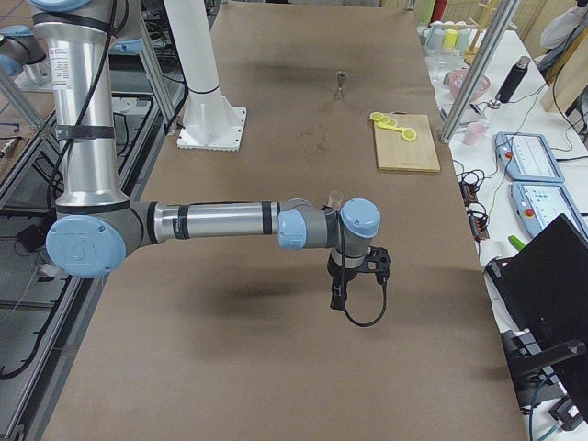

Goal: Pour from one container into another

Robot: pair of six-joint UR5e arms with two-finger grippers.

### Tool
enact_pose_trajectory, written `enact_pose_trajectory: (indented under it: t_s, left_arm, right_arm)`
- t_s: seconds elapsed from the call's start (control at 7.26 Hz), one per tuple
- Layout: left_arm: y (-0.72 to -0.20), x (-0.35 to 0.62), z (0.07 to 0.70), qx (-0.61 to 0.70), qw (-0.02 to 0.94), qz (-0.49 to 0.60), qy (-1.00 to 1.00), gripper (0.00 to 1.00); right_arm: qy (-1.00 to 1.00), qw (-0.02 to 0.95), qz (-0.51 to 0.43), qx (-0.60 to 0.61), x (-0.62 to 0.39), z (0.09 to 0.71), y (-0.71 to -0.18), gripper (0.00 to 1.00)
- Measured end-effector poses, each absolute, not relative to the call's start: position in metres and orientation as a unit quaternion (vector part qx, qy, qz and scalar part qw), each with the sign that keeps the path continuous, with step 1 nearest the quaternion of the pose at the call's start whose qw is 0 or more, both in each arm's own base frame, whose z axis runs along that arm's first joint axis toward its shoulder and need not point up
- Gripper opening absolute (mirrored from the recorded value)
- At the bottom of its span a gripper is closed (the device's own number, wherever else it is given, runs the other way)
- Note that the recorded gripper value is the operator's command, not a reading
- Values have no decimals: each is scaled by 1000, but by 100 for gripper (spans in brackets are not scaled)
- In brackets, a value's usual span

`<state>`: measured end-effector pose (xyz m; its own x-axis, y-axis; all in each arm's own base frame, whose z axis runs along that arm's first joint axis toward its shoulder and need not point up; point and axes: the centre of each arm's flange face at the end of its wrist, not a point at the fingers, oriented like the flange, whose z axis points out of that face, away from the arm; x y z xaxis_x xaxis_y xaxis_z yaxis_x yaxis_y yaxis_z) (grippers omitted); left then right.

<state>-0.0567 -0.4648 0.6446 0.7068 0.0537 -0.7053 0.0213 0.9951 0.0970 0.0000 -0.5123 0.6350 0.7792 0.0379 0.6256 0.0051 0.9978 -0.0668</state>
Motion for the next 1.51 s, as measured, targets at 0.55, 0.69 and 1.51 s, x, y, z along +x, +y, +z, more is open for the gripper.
enact_pose_trajectory:
  t_s: [0.55,0.69,1.51]
  left_arm:
    - [-459,-57,650,45,923,7,383,99]
    - [-459,-57,650,45,923,7,383,99]
    - [-457,-56,649,44,921,7,388,99]
  right_arm:
    - [-332,943,9,-29,2,633,-512,100]
    - [-332,943,10,-29,3,633,-511,100]
    - [-332,943,21,-30,18,641,-501,100]
